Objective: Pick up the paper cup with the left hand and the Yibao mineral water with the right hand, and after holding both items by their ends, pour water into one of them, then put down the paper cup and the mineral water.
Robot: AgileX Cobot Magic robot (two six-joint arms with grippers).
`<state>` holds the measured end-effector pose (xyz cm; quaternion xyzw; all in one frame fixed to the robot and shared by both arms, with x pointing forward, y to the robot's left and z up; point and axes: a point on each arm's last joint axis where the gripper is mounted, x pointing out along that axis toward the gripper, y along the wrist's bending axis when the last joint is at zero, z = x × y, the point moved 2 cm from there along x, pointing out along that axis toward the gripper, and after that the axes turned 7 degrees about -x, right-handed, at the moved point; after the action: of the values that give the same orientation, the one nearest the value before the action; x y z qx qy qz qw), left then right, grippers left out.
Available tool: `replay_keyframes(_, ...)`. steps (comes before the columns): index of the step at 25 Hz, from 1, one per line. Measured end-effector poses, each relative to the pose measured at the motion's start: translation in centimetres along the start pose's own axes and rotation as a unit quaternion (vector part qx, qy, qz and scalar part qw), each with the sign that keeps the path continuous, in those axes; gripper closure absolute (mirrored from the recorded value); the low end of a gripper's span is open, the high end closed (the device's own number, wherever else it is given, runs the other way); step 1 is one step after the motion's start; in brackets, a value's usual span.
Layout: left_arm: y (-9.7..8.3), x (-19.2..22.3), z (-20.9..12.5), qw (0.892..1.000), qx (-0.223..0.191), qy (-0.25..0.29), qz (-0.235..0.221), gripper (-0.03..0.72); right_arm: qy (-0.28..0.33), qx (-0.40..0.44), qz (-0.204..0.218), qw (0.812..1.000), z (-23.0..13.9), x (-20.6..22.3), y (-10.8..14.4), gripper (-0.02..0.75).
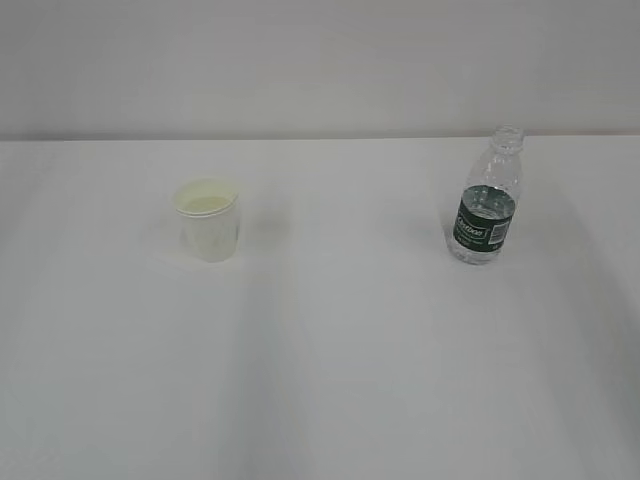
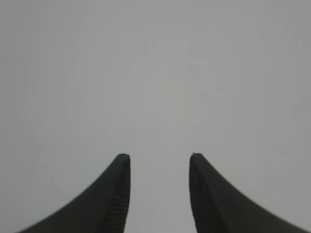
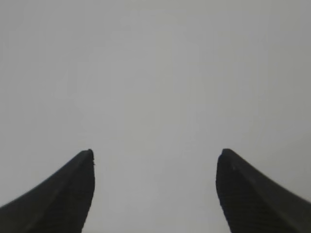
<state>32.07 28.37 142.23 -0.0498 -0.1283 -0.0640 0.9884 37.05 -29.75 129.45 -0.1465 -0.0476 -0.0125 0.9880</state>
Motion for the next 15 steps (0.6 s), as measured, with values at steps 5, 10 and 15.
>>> replay_keyframes(5,-0.3,-0.6,0.0,1.0,0.002,0.006,-0.003,0.4,0.023,0.0,0.008,1.0,-0.8,1.8,0.5,0.148)
replay_keyframes(10,-0.5,-1.3,0.0,1.0,0.004,0.011,-0.005,0.4,0.028,0.024,0.017,0.999,-0.9,2.2,0.8,0.148)
replay_keyframes(15,-0.6,-1.3,-0.1,1.0,0.004,0.013,-0.005,0.4,-0.001,0.045,0.012,0.999,0.0,0.4,0.3,0.148)
